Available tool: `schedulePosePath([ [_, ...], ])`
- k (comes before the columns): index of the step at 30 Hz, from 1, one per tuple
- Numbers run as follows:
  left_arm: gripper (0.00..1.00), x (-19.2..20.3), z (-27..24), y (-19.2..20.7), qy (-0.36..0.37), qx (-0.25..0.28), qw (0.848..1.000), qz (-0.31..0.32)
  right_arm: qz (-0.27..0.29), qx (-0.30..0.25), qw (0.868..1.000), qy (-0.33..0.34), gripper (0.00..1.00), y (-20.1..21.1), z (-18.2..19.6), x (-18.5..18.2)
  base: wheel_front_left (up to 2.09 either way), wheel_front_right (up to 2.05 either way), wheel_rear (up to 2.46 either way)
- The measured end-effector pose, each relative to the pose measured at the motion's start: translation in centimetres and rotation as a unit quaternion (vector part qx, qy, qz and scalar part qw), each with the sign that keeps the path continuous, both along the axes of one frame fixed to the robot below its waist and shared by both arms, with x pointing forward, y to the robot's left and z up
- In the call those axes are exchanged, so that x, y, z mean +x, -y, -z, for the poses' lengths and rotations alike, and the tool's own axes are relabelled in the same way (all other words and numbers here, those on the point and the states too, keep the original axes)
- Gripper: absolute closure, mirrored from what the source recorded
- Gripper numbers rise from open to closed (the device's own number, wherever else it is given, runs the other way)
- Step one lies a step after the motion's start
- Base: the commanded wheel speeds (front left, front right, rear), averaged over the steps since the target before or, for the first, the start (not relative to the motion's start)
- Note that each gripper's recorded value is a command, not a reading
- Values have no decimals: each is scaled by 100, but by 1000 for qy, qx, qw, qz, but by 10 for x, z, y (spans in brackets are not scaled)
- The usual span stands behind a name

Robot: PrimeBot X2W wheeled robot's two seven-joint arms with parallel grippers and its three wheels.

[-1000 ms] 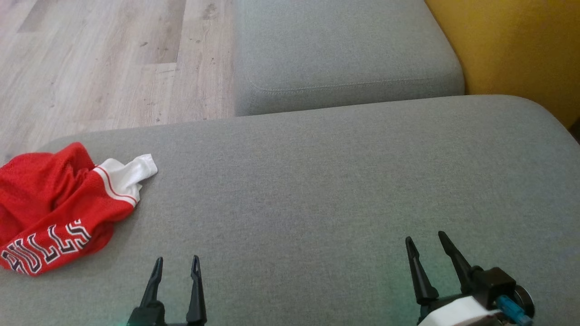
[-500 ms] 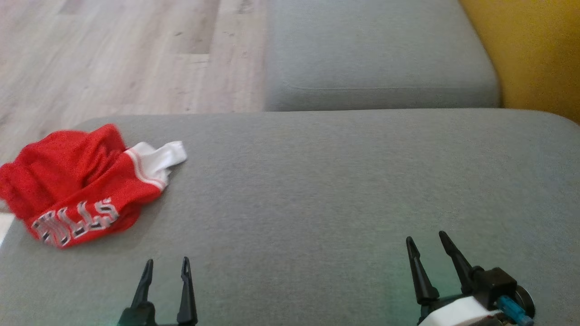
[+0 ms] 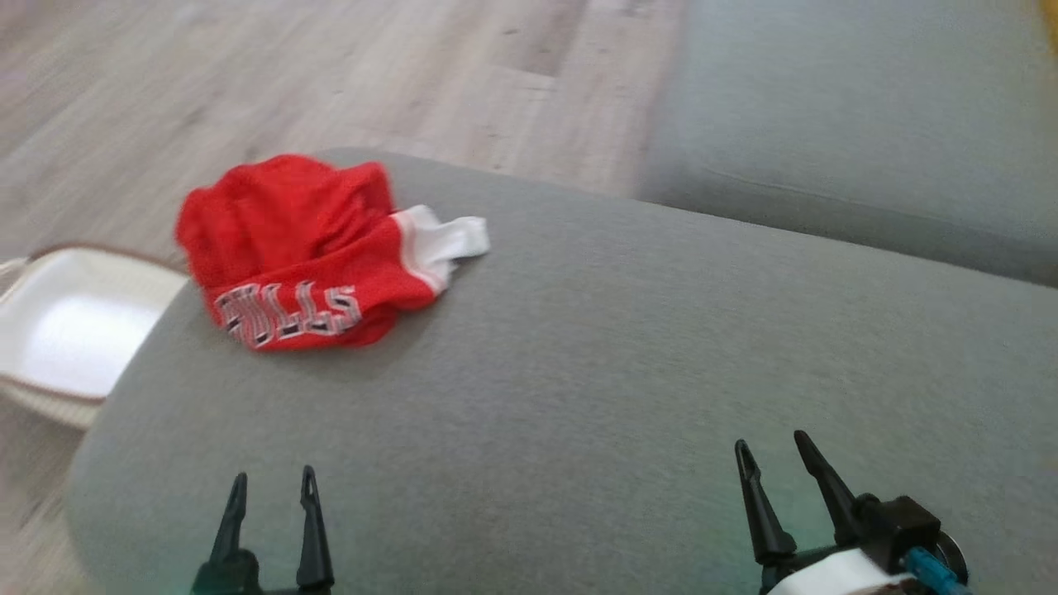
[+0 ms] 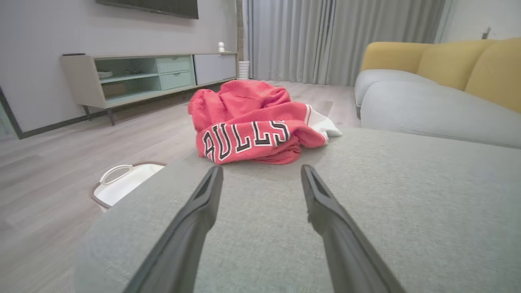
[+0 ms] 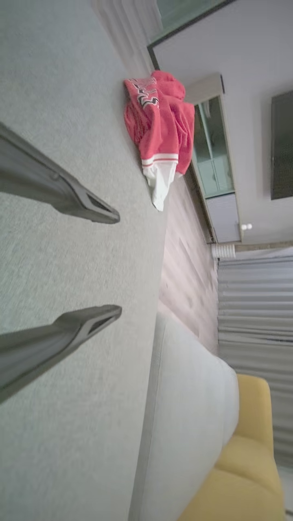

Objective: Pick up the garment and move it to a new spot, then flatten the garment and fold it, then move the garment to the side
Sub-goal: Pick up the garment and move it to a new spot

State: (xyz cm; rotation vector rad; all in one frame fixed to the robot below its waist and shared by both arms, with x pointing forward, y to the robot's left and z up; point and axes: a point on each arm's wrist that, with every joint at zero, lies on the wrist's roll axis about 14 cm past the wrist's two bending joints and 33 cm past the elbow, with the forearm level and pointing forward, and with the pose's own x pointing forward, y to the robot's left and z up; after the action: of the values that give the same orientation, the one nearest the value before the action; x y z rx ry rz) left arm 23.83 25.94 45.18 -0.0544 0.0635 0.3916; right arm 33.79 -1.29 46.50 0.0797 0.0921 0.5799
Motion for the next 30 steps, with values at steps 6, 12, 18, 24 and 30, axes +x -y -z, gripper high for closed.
schedulePosePath([
  [6,0,-26,-3,-30,1,3,998,-67,-49,-3,999,-8,0,-31,4,3,0,0,0],
  [12,0,-33,-2,-38,-7,10,996,-90,-64,0,998,-9,0,-44,5,11,0,0,0],
  [18,0,-28,-10,-47,-9,39,997,-73,-53,-3,999,-9,0,-38,7,19,0,0,0],
  [24,0,52,-100,-80,81,125,988,-46,-49,-25,998,-1,0,-35,20,44,0,0,0],
  [30,0,135,-135,-83,92,170,981,10,-48,-43,998,8,0,-23,36,81,0,0,0],
])
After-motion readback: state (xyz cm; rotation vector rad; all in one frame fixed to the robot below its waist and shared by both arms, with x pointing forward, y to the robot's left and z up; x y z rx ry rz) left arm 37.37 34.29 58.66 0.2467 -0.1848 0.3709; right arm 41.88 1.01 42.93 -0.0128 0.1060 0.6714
